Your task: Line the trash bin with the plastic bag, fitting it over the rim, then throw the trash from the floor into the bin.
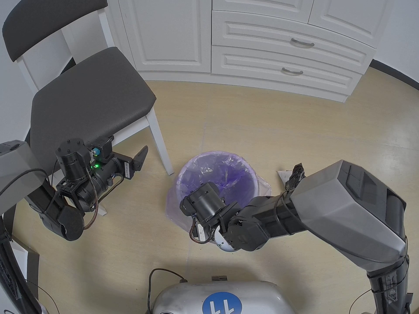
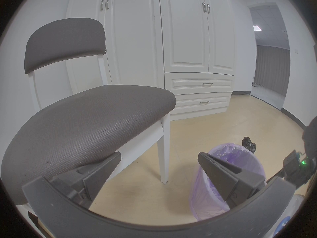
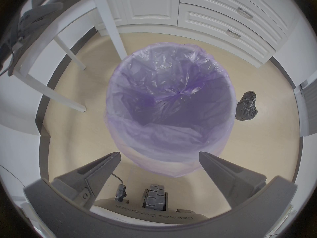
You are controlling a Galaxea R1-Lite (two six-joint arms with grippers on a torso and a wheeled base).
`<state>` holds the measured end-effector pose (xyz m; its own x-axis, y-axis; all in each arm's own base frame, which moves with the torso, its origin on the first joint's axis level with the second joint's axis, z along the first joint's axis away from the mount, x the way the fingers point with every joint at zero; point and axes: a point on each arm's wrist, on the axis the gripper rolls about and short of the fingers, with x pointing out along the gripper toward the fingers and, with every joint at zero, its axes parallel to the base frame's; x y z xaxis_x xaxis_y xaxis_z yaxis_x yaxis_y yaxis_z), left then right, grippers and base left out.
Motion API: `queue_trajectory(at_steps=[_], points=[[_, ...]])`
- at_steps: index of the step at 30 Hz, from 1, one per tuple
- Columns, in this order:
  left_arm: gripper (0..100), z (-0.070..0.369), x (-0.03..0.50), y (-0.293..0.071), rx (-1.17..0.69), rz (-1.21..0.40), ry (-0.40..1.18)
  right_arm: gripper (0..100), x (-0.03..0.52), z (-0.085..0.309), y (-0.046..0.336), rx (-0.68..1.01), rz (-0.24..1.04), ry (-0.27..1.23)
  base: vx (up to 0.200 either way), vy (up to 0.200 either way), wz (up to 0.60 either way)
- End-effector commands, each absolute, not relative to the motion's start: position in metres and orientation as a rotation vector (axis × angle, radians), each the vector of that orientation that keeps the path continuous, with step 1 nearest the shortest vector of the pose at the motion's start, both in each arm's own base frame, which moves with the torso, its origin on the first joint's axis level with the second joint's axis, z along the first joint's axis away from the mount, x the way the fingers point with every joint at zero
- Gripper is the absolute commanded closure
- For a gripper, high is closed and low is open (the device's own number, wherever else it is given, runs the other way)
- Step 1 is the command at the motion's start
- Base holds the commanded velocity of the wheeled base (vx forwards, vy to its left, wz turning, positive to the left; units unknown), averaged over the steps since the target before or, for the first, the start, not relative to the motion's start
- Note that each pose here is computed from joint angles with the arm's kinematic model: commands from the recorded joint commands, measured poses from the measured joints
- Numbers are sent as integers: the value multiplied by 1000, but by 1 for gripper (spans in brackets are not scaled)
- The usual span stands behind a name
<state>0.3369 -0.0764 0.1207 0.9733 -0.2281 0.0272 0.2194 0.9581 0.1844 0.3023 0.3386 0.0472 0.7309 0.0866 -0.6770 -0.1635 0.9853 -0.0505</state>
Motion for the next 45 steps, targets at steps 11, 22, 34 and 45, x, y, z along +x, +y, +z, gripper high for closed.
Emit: queue_trajectory(at_steps=[11, 22, 34, 45], points=[[0, 122, 336, -75, 182, -221, -61, 0, 284, 34, 345, -147, 169, 778, 0, 0, 0], [0, 119, 338, -75, 183, -220, -56, 0, 304, -6, 347, -91, 137, 764, 0, 0, 0], [0, 118, 342, -75, 181, -222, -56, 0, 326, -41, 342, -39, 103, 734, 0, 0, 0], [0, 118, 341, -75, 181, -221, -58, 0, 324, -41, 339, -55, 96, 735, 0, 0, 0]])
